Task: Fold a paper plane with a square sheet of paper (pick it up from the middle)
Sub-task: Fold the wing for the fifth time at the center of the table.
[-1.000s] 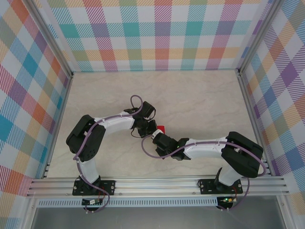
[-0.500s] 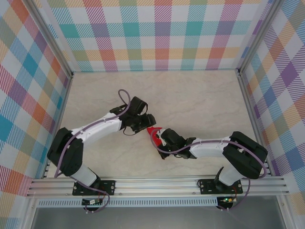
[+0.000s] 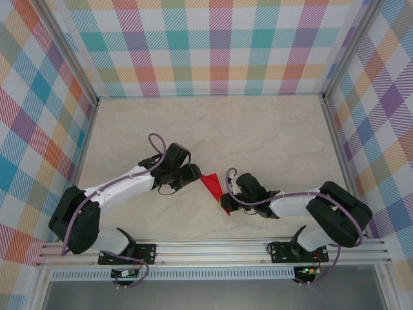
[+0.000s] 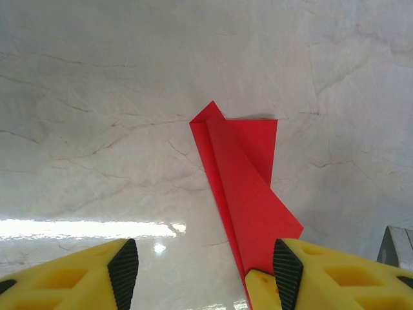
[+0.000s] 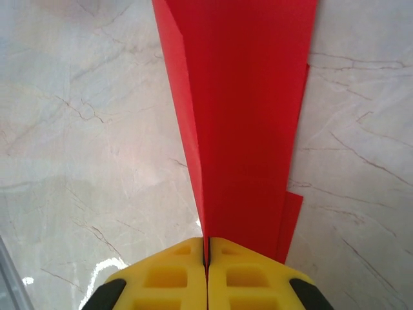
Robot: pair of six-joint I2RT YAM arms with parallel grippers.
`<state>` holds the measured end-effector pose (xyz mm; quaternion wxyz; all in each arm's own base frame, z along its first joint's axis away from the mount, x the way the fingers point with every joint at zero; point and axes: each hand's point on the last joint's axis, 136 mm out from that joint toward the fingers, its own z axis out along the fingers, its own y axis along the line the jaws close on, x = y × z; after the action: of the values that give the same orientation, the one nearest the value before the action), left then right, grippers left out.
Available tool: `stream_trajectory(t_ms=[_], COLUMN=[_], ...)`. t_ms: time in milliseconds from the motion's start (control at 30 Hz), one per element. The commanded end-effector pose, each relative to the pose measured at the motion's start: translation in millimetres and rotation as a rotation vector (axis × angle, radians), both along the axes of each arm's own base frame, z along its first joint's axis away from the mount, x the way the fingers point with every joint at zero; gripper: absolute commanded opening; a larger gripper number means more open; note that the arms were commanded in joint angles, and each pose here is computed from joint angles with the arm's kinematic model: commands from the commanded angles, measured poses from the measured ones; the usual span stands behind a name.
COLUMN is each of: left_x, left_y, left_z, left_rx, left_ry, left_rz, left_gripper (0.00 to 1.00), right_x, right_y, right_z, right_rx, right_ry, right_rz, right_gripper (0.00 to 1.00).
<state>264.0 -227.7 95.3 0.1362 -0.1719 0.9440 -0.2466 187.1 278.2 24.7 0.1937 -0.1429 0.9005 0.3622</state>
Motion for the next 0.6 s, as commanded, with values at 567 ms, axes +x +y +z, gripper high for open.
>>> stream_trajectory(t_ms=[567], left_x=[-11.5], left_y=[-80.8], left_z=[2.3], left_rx=[-0.326], left_ry=[-0.093], left_rz=[-0.238], left_gripper=[0.41], right_x=[3.1], right_y=[3.3], right_z=[4.2], right_rx=[0.164], right_ry=[0.221], right_rz=[-0.029], right_gripper=[0.06])
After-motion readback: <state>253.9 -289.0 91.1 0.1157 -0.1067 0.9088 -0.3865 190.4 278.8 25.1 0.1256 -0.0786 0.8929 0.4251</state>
